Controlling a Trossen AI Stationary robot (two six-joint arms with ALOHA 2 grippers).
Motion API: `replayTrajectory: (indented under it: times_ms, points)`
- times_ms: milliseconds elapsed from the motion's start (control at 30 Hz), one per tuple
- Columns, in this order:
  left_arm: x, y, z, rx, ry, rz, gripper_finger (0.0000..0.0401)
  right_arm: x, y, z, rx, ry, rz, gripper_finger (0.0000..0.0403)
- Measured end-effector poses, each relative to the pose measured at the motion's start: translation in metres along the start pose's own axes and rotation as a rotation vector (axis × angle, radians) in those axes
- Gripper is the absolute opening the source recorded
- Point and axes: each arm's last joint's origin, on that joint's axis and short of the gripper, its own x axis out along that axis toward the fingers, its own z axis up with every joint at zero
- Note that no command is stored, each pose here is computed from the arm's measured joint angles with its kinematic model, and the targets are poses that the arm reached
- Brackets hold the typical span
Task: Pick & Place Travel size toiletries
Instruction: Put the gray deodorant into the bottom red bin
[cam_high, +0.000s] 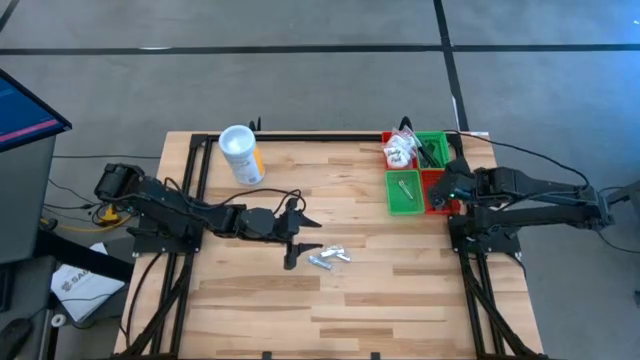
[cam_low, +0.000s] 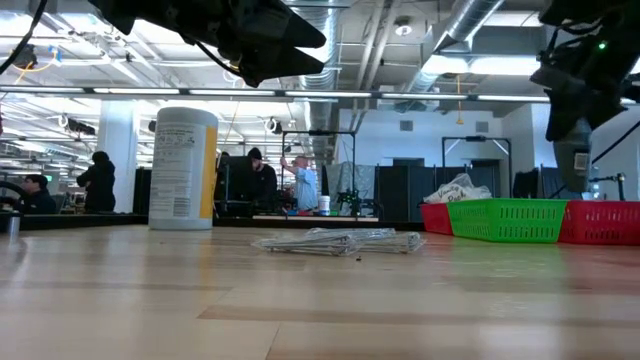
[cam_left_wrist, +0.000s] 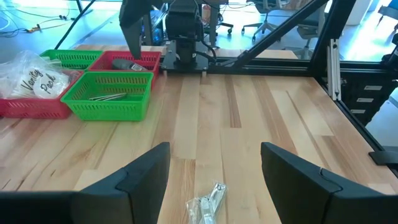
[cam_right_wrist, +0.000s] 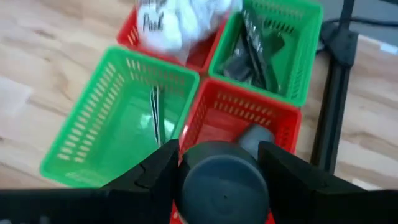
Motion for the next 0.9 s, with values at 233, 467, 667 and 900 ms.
replayTrajectory:
  times_ms: [233, 467, 667, 900]
  points:
    - [0.000, 0.000, 0.000, 0.000, -0.002, 0.000, 0.0241, 0.009, 0.001, -0.006, 0.014, 0.025, -0.008, 0.0181]
    - [0.000, 0.000, 0.000, 0.000, -0.002, -0.001, 0.0241, 0.011, 0.003, -0.006, 0.045, 0.019, 0.003, 0.0181]
    - [0.000, 0.000, 0.000, -0.001, -0.002, -0.002, 0.0241, 0.030, 0.008, -0.012, 0.040, 0.067, -0.067, 0.0181]
    - [0.000, 0.000, 0.000, -0.003, -0.002, -0.006, 0.0241, 0.042, 0.016, -0.005, 0.060, 0.084, -0.125, 0.0181]
